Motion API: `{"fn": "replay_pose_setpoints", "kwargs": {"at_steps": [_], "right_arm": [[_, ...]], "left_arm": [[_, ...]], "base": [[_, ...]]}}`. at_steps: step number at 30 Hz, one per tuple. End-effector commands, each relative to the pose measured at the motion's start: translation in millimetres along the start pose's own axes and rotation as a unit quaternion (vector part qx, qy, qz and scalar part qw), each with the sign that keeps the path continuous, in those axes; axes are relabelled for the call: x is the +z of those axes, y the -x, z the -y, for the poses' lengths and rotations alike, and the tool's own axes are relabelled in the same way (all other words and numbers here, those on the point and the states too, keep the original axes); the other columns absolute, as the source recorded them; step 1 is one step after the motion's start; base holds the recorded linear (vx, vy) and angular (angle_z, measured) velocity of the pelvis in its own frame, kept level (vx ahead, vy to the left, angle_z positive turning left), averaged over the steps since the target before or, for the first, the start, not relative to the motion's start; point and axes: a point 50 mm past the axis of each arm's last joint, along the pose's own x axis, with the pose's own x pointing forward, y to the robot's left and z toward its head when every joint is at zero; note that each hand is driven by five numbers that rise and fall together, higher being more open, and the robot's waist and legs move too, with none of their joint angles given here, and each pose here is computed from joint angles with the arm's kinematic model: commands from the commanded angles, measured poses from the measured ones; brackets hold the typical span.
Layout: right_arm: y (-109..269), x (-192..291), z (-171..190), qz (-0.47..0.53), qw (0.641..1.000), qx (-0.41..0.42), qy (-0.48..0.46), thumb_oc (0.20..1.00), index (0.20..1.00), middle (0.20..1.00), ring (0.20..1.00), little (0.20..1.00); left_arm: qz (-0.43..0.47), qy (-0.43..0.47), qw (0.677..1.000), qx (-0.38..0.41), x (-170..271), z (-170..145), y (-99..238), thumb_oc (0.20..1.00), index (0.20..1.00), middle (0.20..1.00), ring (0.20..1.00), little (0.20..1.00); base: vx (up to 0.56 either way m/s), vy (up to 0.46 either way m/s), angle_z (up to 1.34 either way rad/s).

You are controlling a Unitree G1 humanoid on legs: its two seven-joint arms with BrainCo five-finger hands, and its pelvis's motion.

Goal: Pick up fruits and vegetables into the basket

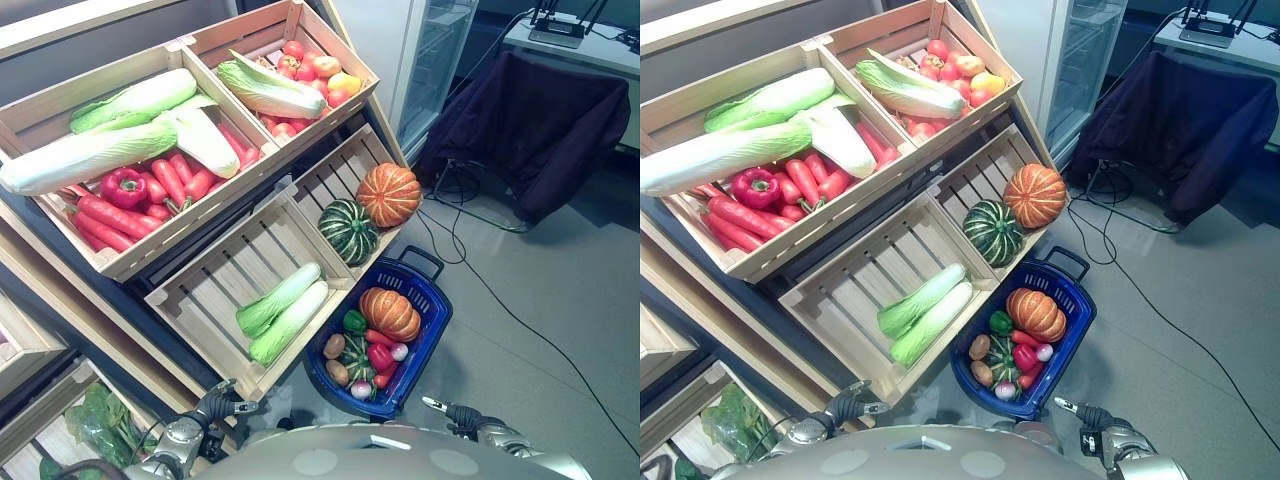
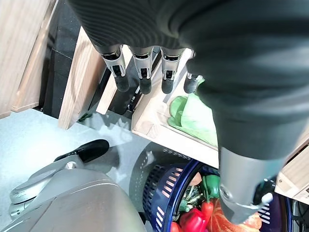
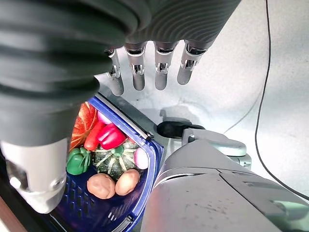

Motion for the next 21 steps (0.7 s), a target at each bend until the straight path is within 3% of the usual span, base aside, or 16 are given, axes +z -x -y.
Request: {"fn": "replay_pose_setpoints", "kwargs": {"at_steps": [1, 13, 21], "right_arm": [[-1, 28, 3, 0.027, 1.0, -0.01, 0.008, 1.0, 1.0, 1.0, 1.0, 1.0], [2, 69, 5, 0.085, 0.996, -0.028, -0.001, 1.0, 1.0, 1.0, 1.0, 1.0], [10, 116, 11, 0.15, 0.988, -0.035, -0.007, 1.0, 1.0, 1.0, 1.0, 1.0]], "left_arm": [[0.035, 0.025, 0.999, 0.021, 27, -11, -7, 1.0, 1.0, 1.0, 1.0, 1.0], [0.113, 0.079, 0.988, 0.067, 70, -27, -12, 1.0, 1.0, 1.0, 1.0, 1.0], [0.216, 0.11, 0.967, 0.076, 127, -38, -11, 1.0, 1.0, 1.0, 1.0, 1.0]], "base": [[-0.05, -0.002, 0.04], [-0.12, -0.003, 0.06], [-0.13, 0.018, 0.02]]}}
